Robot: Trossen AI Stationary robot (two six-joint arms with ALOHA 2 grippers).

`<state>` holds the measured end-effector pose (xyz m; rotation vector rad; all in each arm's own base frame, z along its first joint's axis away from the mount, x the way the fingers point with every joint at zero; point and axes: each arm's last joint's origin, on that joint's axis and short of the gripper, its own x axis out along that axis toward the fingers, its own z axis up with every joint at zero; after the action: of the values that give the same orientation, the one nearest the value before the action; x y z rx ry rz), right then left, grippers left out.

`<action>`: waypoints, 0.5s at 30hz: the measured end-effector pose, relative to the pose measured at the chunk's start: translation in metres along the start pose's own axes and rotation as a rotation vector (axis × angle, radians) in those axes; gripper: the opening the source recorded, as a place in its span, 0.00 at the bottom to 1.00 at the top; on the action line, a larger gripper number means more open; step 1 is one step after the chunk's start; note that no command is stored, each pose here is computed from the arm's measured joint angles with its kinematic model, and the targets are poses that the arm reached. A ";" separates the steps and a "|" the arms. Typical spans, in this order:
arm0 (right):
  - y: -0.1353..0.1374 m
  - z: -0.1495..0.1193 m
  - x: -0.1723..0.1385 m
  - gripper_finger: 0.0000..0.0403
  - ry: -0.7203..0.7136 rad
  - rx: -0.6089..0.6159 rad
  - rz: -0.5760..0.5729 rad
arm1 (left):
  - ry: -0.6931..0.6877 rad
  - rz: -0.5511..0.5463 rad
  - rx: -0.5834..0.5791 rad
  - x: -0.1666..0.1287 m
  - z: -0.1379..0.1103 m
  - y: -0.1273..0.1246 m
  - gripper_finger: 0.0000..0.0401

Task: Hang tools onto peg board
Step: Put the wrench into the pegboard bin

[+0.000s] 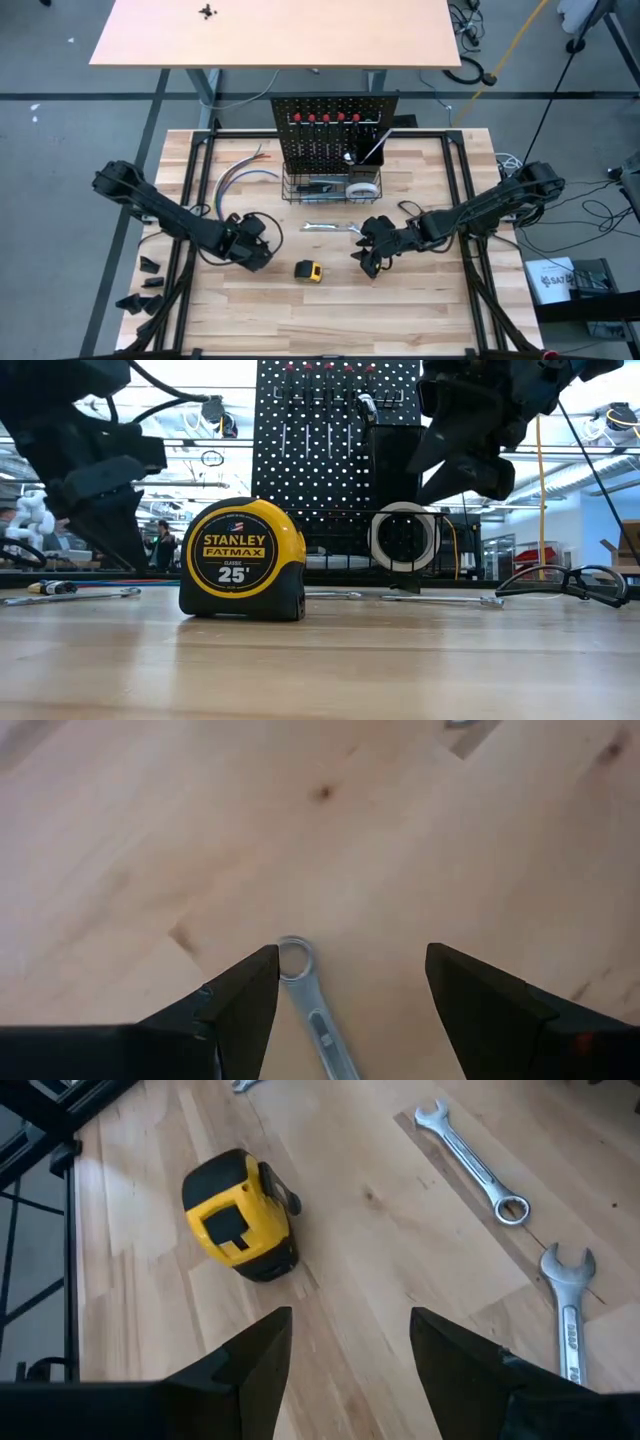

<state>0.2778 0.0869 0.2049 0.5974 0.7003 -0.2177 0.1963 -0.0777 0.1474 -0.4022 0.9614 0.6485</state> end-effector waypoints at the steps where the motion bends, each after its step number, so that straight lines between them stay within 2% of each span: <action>1: 0.000 0.000 0.000 0.49 0.000 0.000 0.001 | 0.000 0.004 -0.001 -0.001 0.001 0.001 0.64; 4: 0.000 0.000 0.000 0.49 -0.001 -0.009 0.001 | 0.020 0.027 0.007 0.000 0.002 0.005 0.64; 8: -0.001 0.002 0.000 0.49 -0.010 -0.004 0.001 | 0.083 0.032 -0.052 0.010 -0.002 0.015 0.64; 15: -0.002 0.008 0.001 0.49 -0.039 0.010 0.016 | 0.090 -0.018 -0.094 0.015 -0.001 0.014 0.64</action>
<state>0.2825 0.0809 0.2080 0.6065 0.6566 -0.2177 0.1925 -0.0631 0.1341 -0.5267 1.0142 0.6655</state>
